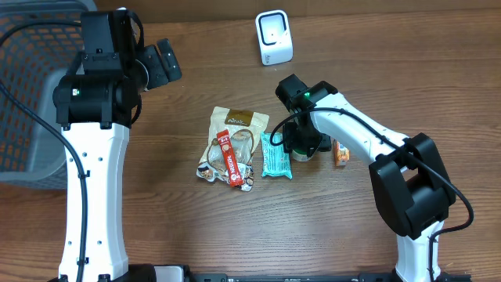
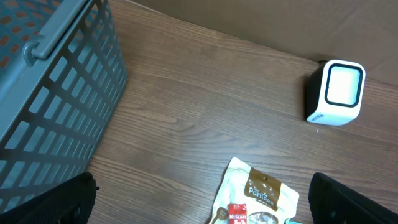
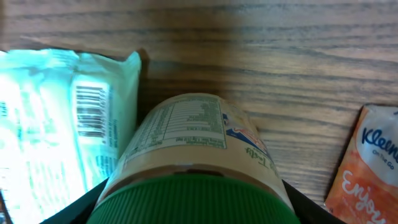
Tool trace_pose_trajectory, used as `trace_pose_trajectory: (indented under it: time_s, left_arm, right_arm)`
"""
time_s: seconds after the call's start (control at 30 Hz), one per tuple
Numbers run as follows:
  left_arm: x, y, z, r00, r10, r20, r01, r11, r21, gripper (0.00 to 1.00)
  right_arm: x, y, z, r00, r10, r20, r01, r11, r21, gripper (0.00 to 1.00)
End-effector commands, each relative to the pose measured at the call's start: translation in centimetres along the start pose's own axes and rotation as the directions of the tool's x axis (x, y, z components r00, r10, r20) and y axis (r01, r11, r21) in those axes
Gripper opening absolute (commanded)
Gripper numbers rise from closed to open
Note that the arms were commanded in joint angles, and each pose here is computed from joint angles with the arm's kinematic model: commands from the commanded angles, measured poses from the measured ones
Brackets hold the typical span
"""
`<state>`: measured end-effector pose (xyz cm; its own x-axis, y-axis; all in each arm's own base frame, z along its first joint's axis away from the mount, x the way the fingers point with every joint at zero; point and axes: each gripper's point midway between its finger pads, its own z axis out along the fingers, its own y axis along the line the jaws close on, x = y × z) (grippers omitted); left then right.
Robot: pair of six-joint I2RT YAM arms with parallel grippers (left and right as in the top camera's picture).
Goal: Scan the item barcode
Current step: 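Close the right gripper on the jar and lift it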
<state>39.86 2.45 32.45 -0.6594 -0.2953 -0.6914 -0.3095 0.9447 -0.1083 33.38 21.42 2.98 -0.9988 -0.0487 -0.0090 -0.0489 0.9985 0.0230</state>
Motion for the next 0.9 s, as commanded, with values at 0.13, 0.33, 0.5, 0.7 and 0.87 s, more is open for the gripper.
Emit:
trace_pose_trajectory:
  time_s: [0.13,0.33,0.5,0.7,0.87]
  left_arm:
    - [-0.7,0.0,-1.0,0.999,0.014,0.033,-0.014,1.000,0.008,1.00]
    - [-0.7,0.0,-1.0,0.999,0.014,0.032,-0.014,1.000,0.008,1.00]
    - [-0.7,0.0,-1.0,0.999,0.014,0.033,-0.014,1.000,0.008,1.00]
    - [-0.7,0.0,-1.0,0.999,0.014,0.032,-0.014,1.000,0.008,1.00]
    - [-0.7,0.0,-1.0,0.999,0.014,0.033,-0.014,1.000,0.008,1.00]
  right_arm:
    - [-0.6,0.5,-6.4,0.990,0.006,0.142,0.005,0.997,-0.077,0.45]
    - [1.1,-0.1,-9.7,0.991,0.091,0.100,-0.073,0.983,-0.170,0.38]
    - [2.7,0.8,-11.2,0.986,0.137,-0.092,-0.163,0.905,-0.394,0.16]
    - [4.8,1.1,-12.9,0.944,0.154,-0.293,-0.290,0.811,-0.508,0.13]
    - [7.2,1.4,-14.1,0.892,0.144,-0.428,-0.371,0.775,-0.512,0.15]
